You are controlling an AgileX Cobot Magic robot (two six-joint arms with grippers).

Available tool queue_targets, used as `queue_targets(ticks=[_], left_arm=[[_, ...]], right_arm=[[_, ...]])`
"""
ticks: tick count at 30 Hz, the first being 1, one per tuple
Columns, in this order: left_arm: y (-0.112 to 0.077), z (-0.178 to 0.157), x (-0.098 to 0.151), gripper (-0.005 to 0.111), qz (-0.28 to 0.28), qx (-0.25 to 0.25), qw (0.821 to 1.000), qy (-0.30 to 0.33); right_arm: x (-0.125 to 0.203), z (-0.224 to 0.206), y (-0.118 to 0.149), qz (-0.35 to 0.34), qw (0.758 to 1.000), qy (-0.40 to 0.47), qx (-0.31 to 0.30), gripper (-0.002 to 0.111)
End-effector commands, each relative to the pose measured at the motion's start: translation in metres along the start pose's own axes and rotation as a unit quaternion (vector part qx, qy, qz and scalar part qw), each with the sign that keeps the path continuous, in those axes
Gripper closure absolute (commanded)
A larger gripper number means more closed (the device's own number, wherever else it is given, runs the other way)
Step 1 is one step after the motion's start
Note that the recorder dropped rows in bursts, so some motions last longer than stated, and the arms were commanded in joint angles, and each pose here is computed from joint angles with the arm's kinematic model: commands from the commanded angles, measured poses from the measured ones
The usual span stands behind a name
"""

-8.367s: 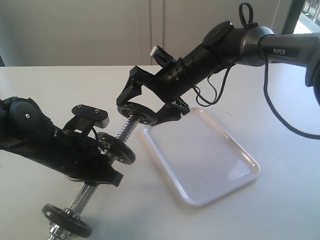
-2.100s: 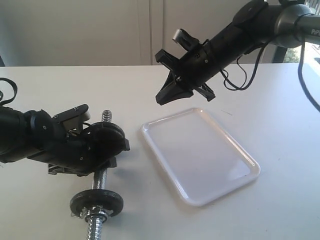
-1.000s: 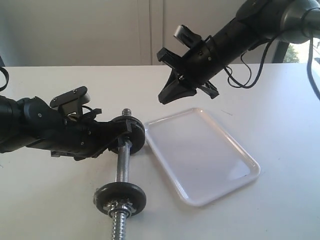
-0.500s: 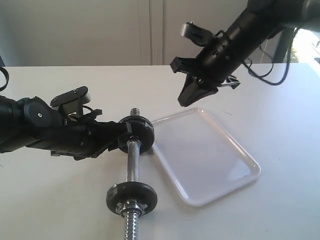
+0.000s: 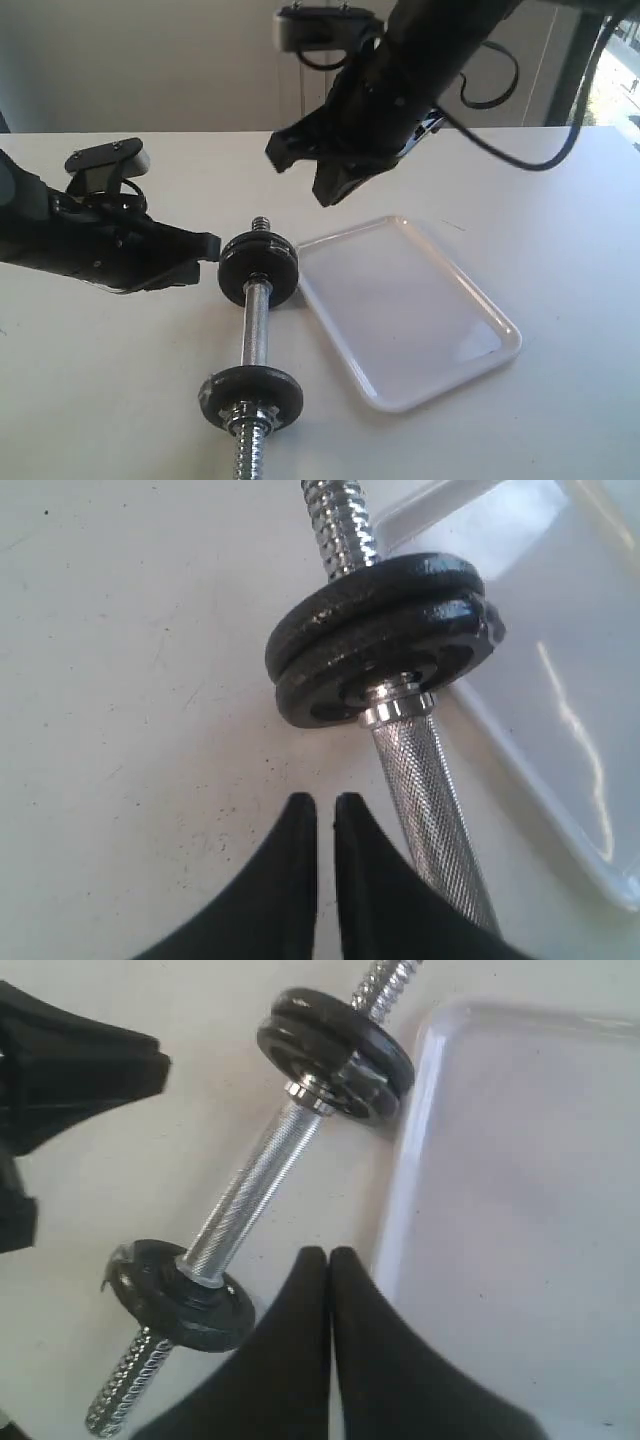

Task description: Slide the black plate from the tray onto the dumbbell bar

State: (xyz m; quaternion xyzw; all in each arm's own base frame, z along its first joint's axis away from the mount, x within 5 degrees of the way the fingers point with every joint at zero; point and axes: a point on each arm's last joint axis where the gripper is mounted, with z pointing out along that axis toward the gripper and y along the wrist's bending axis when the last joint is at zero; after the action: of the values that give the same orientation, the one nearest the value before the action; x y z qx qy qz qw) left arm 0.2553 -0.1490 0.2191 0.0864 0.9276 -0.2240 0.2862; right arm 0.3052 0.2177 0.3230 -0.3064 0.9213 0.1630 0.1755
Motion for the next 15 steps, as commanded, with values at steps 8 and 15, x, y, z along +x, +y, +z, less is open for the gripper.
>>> queue_targets(ticks=[8,15], left_arm=[[0.006,-0.015,0.005,0.107,0.074,-0.014,0.996,0.043],[0.034,-0.032,0.001,0.107,0.05,-0.047,0.997,0.033]], right_arm=[[0.011,0.071,0.067,0.031,0.999,0.004,-0.03,0.108],[0.015,0.111,0.066,0.06,0.997,0.037,-0.024,0.068]])
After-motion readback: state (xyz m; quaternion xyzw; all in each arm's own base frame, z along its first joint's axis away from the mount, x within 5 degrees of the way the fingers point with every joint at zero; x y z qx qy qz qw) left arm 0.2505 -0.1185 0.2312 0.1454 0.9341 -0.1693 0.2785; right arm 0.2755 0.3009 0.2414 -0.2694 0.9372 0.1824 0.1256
